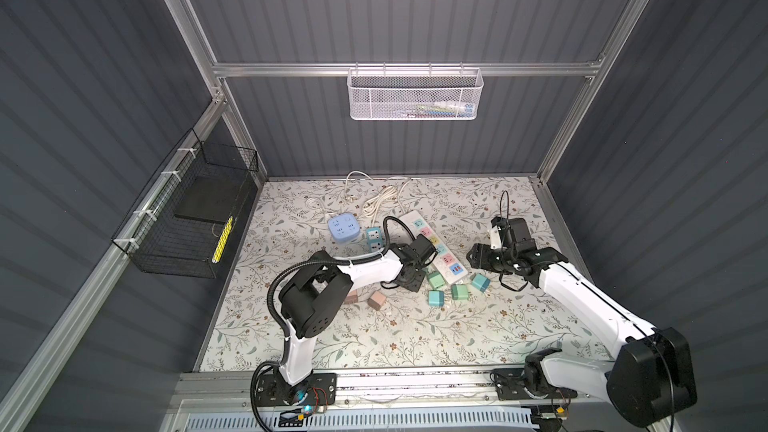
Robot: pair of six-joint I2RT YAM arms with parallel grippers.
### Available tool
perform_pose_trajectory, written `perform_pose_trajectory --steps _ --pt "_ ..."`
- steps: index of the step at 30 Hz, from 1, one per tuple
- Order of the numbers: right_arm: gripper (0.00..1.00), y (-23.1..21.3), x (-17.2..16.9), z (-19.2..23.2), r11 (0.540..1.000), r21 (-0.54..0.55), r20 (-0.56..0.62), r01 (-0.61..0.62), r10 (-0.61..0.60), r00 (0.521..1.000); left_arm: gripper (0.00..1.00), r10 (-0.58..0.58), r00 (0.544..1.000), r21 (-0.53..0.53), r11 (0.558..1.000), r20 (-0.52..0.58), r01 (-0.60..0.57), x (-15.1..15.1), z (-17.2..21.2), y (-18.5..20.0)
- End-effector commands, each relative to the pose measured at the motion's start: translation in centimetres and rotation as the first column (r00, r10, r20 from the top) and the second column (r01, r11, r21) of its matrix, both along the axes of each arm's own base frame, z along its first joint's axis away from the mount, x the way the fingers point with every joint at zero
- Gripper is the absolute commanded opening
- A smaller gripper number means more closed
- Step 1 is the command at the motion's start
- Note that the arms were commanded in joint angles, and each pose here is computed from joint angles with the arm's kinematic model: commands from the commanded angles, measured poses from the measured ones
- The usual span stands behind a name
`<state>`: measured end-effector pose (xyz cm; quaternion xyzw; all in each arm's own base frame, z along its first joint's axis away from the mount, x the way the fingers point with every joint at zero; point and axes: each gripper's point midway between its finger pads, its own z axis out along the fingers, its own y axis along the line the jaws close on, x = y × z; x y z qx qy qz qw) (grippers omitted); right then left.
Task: Insert the plug
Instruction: 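Lower the left gripper onto a mint-green plug beside the white strip and grasp it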
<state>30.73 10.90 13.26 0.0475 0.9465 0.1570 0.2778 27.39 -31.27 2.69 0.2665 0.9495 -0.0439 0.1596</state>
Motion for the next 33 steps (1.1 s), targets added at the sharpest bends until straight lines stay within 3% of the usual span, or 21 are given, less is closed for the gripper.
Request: perform_pose_trajectory --steps 1,4,7,12,18,24,33 --pt "0.70 -0.1 0.5 1.5 1.000 -0.009 0.028 -0.009 0.009 1.000 0.33 0.019 1.000 0.000 1.000 -0.007 -0.019 -1.0 1.4 1.2" --pt "0.71 0.0 0.7 1.9 1.000 -0.004 0.034 -0.005 0.005 0.999 0.37 0.001 0.998 0.045 0.999 0.065 -0.004 -0.1 3.1 2.2" --pt "0.71 -0.1 0.8 1.7 1.000 -0.007 0.038 0.003 -0.003 0.999 0.49 -0.004 0.984 0.074 0.997 0.176 -0.009 2.5 4.9 2.1" --pt "0.72 -0.2 0.9 1.0 1.000 -0.008 0.022 0.011 -0.011 1.000 0.51 0.027 0.987 -0.006 1.000 0.157 -0.027 5.9 6.2 -1.4" --pt "0.75 -0.3 0.4 0.2 1.000 -0.011 0.007 0.011 -0.011 1.000 0.60 0.042 0.998 -0.071 0.997 0.054 -0.038 5.2 5.3 -3.8" --pt "0.79 -0.3 0.5 0.1 1.000 -0.015 0.019 0.008 -0.007 1.000 0.68 0.013 1.000 -0.045 0.999 -0.009 -0.014 4.0 3.1 -4.7" --pt "0.79 -0.2 0.4 -0.6 1.000 -0.003 0.007 0.010 -0.010 1.000 0.68 0.019 1.000 0.030 0.999 0.014 -0.019 5.3 0.6 -4.6"
